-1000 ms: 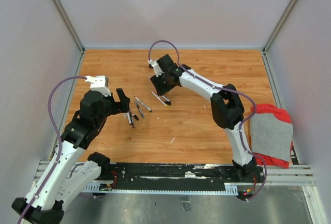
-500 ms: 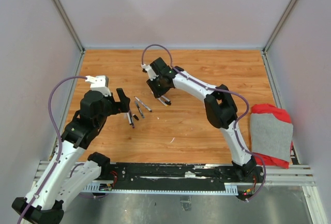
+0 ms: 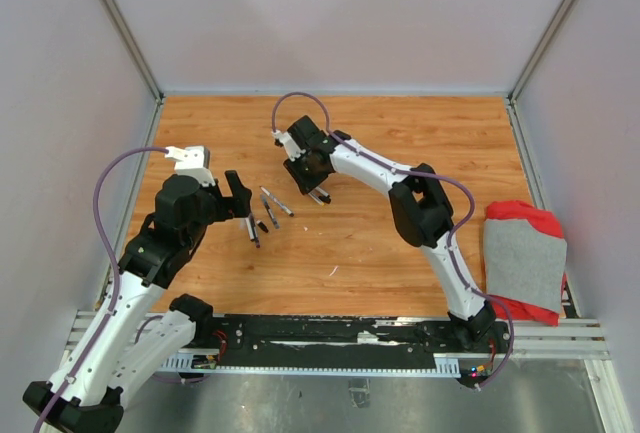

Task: Insert the pens into the pen caps
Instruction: Pick up the pen from the center of the board.

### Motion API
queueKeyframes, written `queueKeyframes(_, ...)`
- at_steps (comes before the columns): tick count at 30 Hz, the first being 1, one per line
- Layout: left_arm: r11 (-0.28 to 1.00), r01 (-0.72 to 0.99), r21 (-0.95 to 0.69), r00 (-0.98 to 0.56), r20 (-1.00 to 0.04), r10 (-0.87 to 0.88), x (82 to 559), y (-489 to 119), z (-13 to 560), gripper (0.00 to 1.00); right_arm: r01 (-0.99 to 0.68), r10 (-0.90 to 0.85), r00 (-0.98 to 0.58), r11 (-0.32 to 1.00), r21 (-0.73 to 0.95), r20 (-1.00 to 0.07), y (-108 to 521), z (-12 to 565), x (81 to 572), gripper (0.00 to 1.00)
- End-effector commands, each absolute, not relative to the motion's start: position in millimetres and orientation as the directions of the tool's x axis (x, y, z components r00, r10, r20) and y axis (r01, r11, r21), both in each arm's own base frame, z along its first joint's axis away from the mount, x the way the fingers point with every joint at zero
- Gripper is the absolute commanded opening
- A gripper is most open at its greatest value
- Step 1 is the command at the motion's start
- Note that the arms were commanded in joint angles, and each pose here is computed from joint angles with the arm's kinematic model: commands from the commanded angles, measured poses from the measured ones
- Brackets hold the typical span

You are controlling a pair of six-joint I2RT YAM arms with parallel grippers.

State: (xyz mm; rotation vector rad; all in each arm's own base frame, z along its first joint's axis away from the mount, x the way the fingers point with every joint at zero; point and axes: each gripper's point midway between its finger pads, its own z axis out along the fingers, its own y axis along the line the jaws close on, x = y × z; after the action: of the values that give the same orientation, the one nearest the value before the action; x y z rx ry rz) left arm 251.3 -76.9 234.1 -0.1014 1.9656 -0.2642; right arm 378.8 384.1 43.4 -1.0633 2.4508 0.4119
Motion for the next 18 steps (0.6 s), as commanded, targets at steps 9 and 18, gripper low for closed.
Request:
queueKeyframes(9,0.973,0.048,-0.226,-0.372,-0.908,-0.193,256.4,-74.8,239.2,0.99,-0.763,-0.655,-0.588,0.644,0.056,-0.475,387.1,38.9,377.1,0.33)
queueKeyframes(18,0.973,0.048,-0.225,-0.374,-0.907,-0.192,256.7,-74.9,238.5,0.99,-0.767,-0.669,-0.591,0.639,0.058,-0.451,386.7,28.2,374.0,0.33)
